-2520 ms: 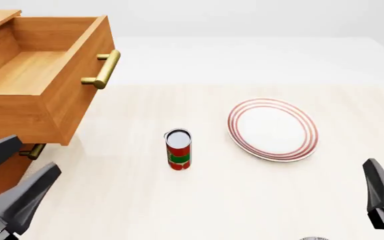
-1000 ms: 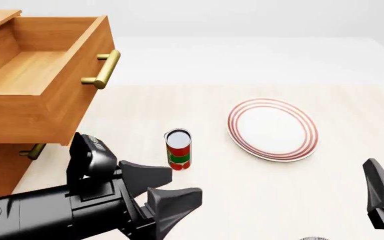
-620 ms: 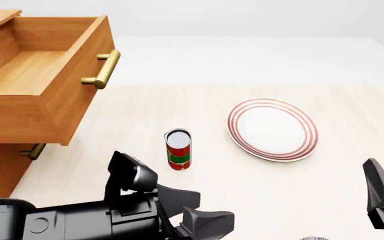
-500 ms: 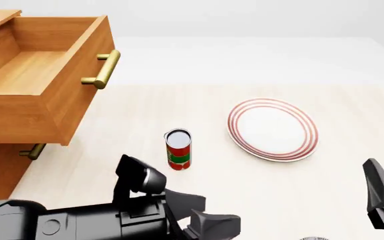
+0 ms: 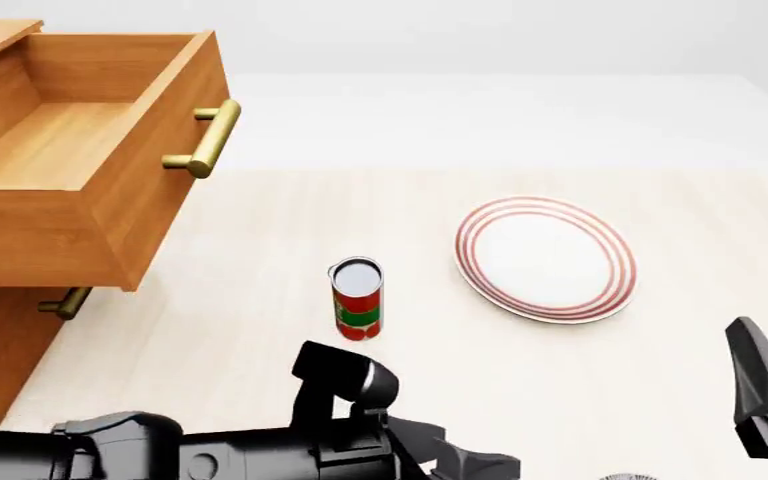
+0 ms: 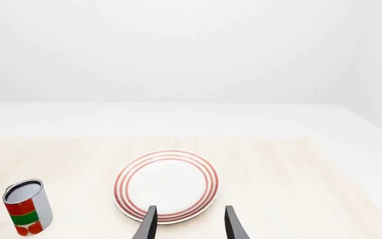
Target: Put the bowl in the top drawer of the cabinet.
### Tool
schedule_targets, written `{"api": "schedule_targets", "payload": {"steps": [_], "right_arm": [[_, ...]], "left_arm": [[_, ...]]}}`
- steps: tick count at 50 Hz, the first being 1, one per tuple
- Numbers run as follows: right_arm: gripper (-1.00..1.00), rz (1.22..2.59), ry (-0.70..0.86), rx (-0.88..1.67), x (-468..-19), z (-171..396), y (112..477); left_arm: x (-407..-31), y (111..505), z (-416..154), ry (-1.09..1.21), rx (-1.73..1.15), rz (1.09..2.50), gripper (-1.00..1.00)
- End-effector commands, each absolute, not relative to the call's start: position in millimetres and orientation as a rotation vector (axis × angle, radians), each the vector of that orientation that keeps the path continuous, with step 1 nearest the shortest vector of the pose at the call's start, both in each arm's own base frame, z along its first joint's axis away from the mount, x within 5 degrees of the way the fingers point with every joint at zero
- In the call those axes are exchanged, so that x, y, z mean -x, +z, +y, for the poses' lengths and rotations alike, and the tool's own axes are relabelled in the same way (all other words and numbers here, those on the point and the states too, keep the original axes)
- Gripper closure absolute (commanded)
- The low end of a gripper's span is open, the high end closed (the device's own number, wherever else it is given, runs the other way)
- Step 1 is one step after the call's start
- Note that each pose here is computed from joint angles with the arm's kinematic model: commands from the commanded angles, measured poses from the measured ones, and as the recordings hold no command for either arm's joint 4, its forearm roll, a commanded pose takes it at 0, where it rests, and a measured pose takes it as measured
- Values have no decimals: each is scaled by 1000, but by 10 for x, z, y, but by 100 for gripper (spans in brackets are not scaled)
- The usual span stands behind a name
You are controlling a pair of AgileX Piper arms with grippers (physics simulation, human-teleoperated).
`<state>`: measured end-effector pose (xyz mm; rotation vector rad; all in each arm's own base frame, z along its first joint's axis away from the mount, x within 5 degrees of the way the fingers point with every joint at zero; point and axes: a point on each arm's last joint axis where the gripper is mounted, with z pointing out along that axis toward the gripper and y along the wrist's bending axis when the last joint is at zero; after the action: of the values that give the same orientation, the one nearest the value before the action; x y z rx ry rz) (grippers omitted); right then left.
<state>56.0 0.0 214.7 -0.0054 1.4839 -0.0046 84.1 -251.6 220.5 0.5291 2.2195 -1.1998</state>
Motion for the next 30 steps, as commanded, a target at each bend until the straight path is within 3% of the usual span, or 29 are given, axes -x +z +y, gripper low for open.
{"api": "schedule_targets", "payload": {"steps": [1,30], "right_arm": [[-100,1484,-5,5,-560,0,2147],[-100,1484,-5,5,-560,0,2147]], "left_arm": [[-825,2057,-2665,-1210,-520,2261,-100],[-795,1918,-2949,-1221,-541,2295,-100]]}}
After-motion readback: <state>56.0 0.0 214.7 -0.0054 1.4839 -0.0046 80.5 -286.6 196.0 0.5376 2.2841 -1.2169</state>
